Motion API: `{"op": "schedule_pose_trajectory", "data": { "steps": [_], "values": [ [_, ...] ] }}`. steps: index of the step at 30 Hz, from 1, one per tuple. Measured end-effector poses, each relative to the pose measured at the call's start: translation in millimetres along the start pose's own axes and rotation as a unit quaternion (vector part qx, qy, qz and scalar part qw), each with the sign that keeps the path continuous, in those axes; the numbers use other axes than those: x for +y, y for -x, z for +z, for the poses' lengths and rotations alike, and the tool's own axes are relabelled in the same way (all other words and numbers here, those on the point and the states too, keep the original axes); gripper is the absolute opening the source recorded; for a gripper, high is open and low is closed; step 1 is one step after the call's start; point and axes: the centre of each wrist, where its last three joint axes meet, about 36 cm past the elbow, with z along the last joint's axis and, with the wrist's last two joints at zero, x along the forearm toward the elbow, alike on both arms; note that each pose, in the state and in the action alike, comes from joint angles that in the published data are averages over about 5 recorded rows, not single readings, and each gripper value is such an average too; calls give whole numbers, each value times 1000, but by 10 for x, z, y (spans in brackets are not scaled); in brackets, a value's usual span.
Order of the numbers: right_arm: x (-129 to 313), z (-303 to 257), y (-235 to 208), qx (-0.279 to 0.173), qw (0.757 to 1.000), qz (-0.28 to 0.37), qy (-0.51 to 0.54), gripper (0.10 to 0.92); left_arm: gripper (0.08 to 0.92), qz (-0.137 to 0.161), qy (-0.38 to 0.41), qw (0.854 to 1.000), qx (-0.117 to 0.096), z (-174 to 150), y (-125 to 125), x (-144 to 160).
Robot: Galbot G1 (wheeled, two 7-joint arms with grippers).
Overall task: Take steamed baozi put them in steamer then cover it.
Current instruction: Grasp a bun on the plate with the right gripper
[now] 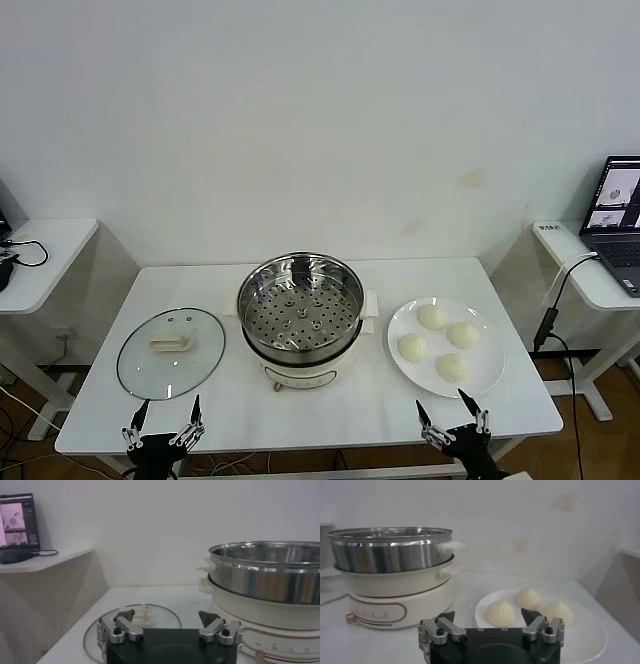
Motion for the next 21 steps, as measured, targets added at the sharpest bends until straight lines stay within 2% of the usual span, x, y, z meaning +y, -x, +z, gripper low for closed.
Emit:
{"op": "schedule_pose_trajectory", "data": {
  "steps": [11, 21],
  "values": [
    [-372, -264, 375, -11, 990, 39, -134, 823, 823, -4, 59, 998, 3, -173, 13, 26],
    [-964, -716, 1001, 18, 951, 26, -308, 823, 823, 9, 130, 991, 14, -213, 66, 47]
  ]
}}
